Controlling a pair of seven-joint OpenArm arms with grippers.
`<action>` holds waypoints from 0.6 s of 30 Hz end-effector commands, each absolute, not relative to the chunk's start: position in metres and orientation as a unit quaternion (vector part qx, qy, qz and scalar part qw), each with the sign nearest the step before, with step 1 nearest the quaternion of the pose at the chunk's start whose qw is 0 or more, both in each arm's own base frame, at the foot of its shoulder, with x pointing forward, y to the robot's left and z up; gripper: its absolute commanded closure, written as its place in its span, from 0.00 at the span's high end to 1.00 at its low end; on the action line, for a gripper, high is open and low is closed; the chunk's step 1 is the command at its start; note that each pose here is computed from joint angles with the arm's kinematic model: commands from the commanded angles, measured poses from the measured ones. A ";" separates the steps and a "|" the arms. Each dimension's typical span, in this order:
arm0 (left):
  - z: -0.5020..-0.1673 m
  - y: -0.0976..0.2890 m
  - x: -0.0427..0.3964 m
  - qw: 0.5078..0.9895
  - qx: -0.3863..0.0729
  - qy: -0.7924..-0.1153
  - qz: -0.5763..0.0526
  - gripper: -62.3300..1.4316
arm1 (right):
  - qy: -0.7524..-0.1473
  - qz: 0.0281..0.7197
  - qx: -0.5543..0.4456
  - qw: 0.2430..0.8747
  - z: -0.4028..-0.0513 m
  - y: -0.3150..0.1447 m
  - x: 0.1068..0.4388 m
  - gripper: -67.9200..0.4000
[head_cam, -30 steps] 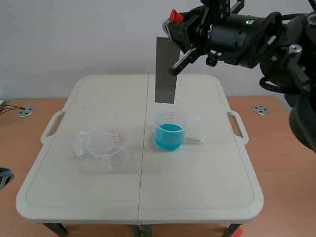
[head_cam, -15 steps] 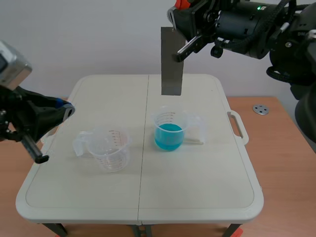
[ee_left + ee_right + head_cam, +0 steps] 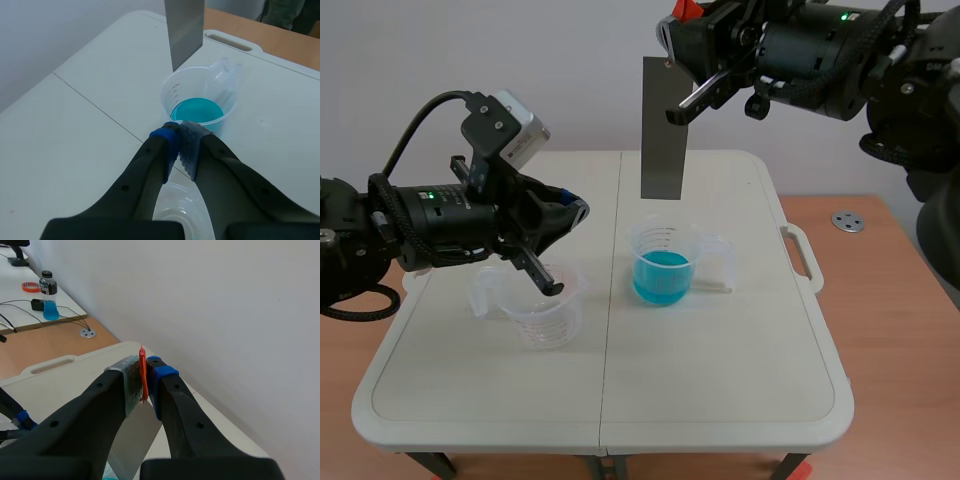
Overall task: Hold the metal plate by the orange handle, dip it into the blue solution, take it out and point at it, then put the plate back in the beaker on the left.
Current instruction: 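Raise the plate and point at it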
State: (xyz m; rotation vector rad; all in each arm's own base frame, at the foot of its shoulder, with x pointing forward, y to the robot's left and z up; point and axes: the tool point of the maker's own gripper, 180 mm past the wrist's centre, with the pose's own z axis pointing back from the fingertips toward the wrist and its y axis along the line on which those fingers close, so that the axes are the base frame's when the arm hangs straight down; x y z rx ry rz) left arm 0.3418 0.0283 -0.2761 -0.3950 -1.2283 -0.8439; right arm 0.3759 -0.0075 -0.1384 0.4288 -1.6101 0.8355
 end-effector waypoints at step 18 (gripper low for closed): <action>-0.276 -0.007 0.374 0.706 -0.201 -0.562 -0.382 0.05 | -0.709 0.356 0.193 0.577 -0.123 -0.007 0.374 0.03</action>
